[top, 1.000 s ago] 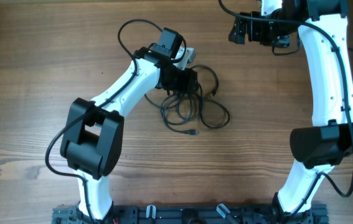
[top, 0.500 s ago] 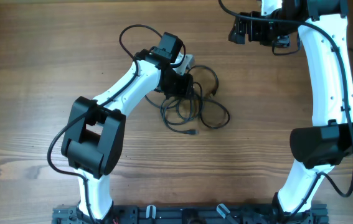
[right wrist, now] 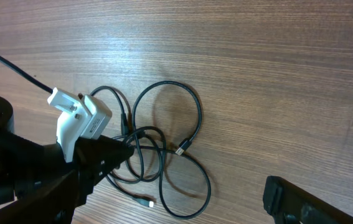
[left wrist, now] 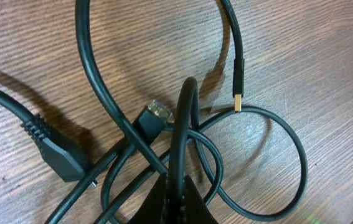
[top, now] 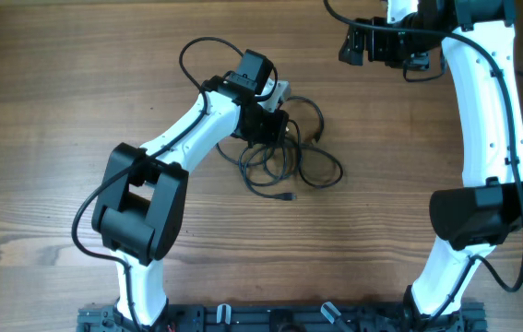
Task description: Untangle cables
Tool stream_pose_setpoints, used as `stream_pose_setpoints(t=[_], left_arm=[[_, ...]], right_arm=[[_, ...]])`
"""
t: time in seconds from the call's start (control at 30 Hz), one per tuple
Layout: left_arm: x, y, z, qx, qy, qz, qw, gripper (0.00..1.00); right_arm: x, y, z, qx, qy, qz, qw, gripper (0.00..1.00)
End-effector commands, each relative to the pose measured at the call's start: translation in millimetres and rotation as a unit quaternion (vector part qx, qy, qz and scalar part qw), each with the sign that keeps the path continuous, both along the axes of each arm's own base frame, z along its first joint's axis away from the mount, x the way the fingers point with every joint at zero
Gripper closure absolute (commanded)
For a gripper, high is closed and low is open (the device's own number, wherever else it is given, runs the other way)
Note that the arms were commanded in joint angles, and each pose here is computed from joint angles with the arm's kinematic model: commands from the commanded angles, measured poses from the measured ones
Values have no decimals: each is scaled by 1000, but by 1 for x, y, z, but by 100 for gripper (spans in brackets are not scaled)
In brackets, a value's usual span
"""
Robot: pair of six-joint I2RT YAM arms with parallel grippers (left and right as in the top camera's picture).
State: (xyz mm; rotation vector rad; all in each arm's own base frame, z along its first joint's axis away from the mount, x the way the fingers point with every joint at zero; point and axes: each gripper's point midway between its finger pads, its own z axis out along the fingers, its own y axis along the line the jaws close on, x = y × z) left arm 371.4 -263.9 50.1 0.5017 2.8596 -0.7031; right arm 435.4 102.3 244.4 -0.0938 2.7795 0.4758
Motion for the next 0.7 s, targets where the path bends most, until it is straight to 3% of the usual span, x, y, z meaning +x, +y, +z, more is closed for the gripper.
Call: stream_pose_setpoints(t=[0.0, 0.17, 0.4, 0.67], left_arm=[[9, -3, 30, -17, -17, 5, 1000, 96], [14, -3, 120, -76, -74, 16, 994, 96], [-23, -5, 238, -205, -128, 1, 970, 96], [-25, 43, 298, -364, -46, 42, 929, 96]], right_arm=[[3, -3, -3, -7, 1, -6, 1000, 3], [3, -3, -2, -7, -1, -5, 1000, 3], [3, -3, -2, -6, -1, -5, 1000, 3], [6, 16, 7, 47, -12, 17, 999, 3]])
